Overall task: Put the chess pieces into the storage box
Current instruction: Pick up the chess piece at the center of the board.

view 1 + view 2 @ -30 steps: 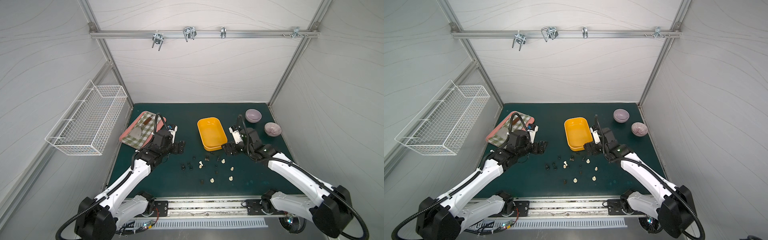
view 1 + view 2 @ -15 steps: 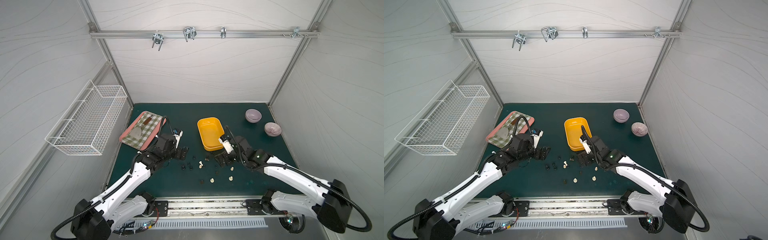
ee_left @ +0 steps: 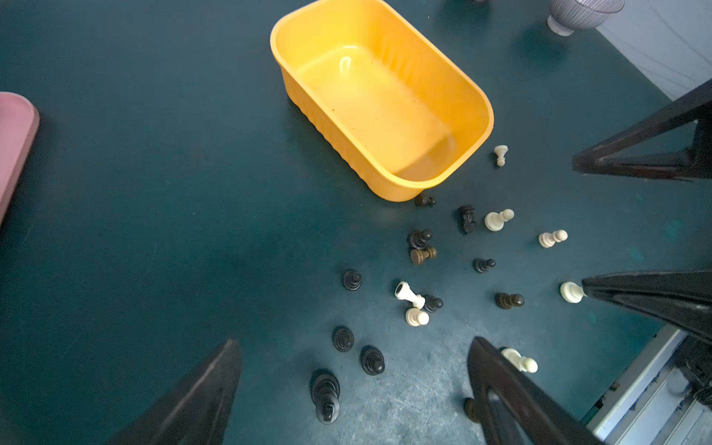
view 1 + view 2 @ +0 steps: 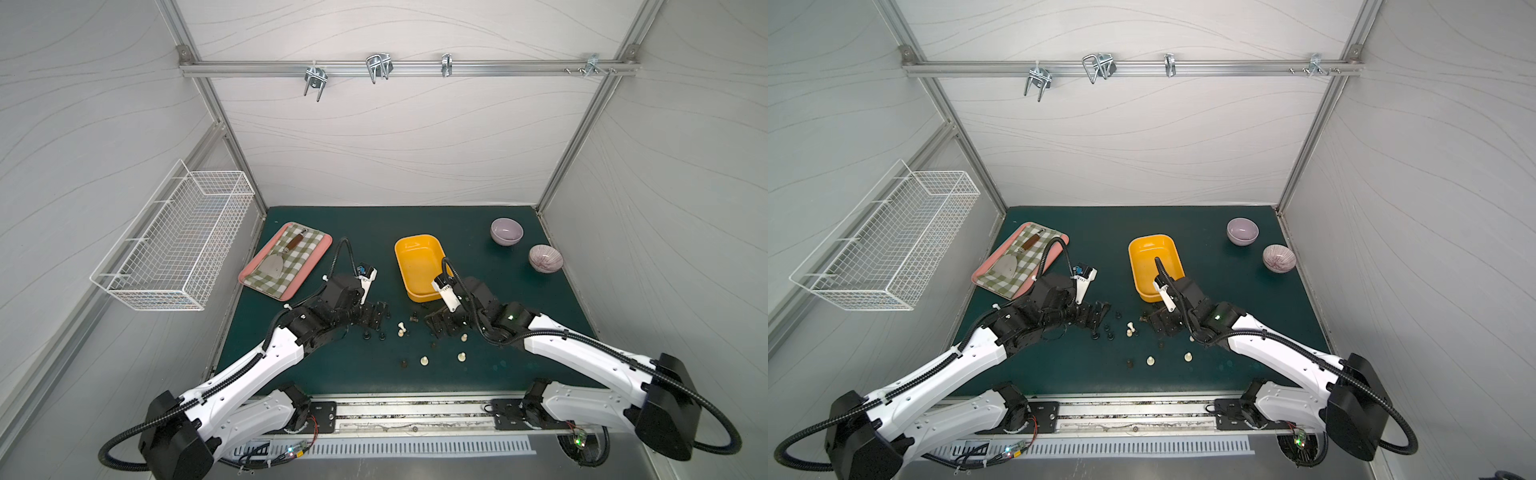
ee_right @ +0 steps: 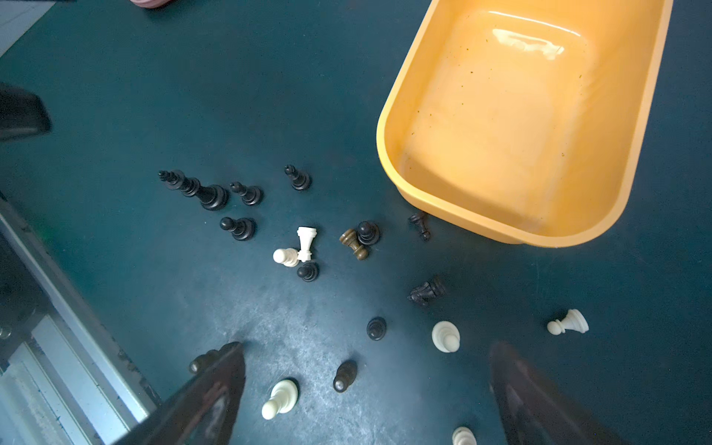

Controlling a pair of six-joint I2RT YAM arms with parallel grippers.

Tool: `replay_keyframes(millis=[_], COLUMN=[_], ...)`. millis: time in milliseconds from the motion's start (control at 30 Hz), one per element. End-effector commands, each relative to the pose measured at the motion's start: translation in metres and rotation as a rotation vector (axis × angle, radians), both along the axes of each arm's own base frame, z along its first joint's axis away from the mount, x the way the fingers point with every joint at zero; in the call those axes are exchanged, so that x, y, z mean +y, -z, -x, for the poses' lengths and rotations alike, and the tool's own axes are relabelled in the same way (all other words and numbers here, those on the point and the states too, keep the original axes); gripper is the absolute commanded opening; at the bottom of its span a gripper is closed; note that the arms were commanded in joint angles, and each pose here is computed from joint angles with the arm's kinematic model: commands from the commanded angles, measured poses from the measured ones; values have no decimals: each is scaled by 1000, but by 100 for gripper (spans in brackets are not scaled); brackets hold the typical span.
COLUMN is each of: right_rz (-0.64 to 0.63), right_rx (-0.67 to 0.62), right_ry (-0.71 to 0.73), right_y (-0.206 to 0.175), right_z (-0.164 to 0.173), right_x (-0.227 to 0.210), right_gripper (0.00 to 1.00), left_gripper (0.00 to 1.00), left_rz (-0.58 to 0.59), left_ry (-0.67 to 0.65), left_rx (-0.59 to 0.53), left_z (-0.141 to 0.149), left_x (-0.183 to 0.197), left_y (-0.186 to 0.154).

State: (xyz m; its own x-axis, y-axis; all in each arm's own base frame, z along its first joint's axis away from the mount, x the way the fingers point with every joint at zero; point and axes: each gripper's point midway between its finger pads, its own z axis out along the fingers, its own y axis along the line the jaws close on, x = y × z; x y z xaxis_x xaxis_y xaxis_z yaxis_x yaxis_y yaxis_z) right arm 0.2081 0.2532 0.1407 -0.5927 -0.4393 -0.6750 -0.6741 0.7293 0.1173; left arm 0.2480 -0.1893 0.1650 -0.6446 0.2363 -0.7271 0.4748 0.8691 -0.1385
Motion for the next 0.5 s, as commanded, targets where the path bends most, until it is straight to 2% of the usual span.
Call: replay_keyframes(millis=[0,467], right_rz=[-7,44], right_rx=[-3,18], right_ry=[4,-1], right_y=[-2,9], right_z=[0,2], right_x=[3,2], right_gripper=[98,87], left_gripper=[93,93], left_rz=[3,-33], left_ry=[-26,-67], left_rx=[1,-5], left_z=[-2,-7], left_x=[-1,2], left_y=[0,2])
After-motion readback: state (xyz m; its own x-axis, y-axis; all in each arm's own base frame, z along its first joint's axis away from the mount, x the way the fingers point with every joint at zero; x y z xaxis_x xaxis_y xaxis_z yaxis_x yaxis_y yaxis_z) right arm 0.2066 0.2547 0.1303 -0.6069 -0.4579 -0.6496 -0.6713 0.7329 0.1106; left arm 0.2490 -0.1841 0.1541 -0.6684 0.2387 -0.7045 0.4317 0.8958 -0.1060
